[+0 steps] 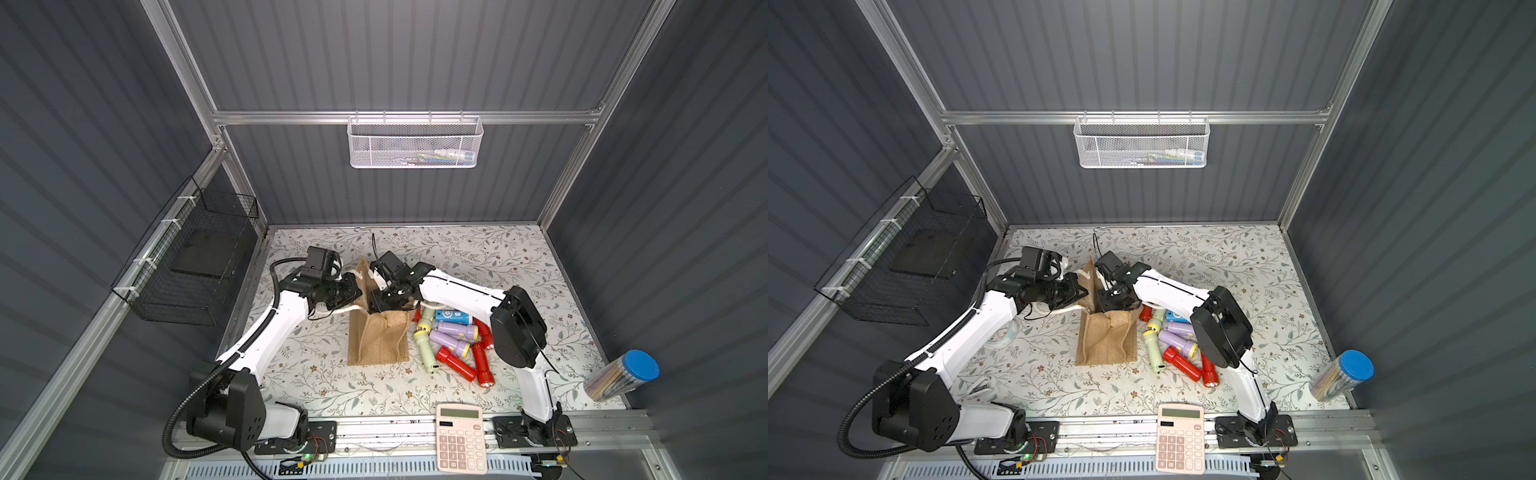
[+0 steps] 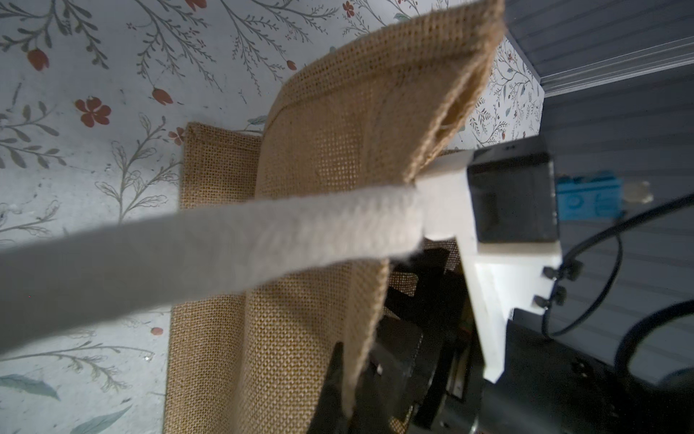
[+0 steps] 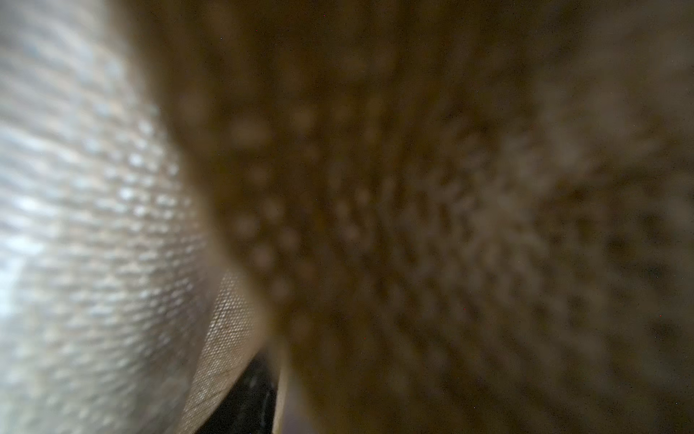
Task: Put the flashlights into the tote bags
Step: Place the flashlight in the canvas bag.
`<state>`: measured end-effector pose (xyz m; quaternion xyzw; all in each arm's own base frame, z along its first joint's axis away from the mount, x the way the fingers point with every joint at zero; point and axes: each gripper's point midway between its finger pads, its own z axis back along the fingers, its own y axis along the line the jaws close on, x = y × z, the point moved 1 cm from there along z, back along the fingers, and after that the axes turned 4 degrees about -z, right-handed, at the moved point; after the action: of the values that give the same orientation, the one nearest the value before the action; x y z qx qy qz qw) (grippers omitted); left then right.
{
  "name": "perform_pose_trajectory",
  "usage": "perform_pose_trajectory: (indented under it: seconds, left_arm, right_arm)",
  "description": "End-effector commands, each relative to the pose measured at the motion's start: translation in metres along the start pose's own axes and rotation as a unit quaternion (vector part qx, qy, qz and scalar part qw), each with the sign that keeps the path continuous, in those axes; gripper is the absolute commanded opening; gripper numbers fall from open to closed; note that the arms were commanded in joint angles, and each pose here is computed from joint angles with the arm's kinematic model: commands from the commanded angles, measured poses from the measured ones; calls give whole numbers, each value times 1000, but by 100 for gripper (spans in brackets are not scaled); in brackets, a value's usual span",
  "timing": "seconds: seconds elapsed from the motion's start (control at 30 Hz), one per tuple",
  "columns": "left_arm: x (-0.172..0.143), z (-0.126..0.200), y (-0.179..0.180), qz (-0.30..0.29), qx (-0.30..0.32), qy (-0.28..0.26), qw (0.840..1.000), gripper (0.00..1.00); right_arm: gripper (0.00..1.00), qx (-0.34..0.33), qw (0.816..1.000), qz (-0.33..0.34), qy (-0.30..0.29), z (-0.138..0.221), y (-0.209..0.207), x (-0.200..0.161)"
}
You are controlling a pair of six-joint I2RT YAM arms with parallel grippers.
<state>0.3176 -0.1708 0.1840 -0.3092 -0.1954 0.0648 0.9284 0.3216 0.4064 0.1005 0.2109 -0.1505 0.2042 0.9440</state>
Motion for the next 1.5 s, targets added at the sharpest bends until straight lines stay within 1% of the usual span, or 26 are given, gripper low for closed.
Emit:
perform_pose_trajectory:
  seconds: [0.0, 0.2, 0.3, 0.4, 0.53, 0.77, 0.87, 0.97, 1.13, 1.2, 1.3, 1.47]
  left_arm:
    - [-8, 0, -5, -8, -15, 23, 1000, 0]
    - [-8, 1, -5, -10, -17, 20, 1000, 0]
    - [-7, 3, -7, -14, -17, 16, 1000, 0]
    - [-5, 4, -7, -21, -13, 15, 1000, 0]
    - [-2, 4, -7, -41, -7, 17, 999, 0]
    - [2, 6, -12, -61, -8, 19, 998, 0]
    - [5, 10, -10, -68, 5, 12, 998, 0]
    - [7, 11, -8, -72, 13, 7, 997, 0]
    - [10, 12, -10, -100, 13, 3, 995, 0]
    - [12, 14, -9, -114, 22, 3, 993, 0]
    - [14, 17, -2, -135, 48, 5, 990, 0]
    - [18, 27, -4, -158, 66, 3, 985, 3]
  right_arm:
    - [52, -51, 995, -12, 83, -24, -27, -44]
    - [54, -62, 995, 0, 80, -17, -30, -41]
    - [57, -56, 996, 9, 75, -9, -25, -37]
    - [61, -42, 997, 24, 58, 7, -16, -28]
    - [67, -36, 998, 42, 19, 35, -7, -11]
    - [73, -24, 996, 67, -46, 84, 5, 14]
    - [77, -3, 995, 75, -68, 102, 13, 22]
    - [86, 25, 992, 91, -82, 116, 23, 27]
    - [87, 67, 987, 94, -113, 148, 30, 37]
    - [88, 75, 983, 94, -137, 163, 29, 41]
    - [90, 67, 978, 88, -176, 185, 19, 46]
    - [92, 47, 973, 40, -221, 214, -13, 47]
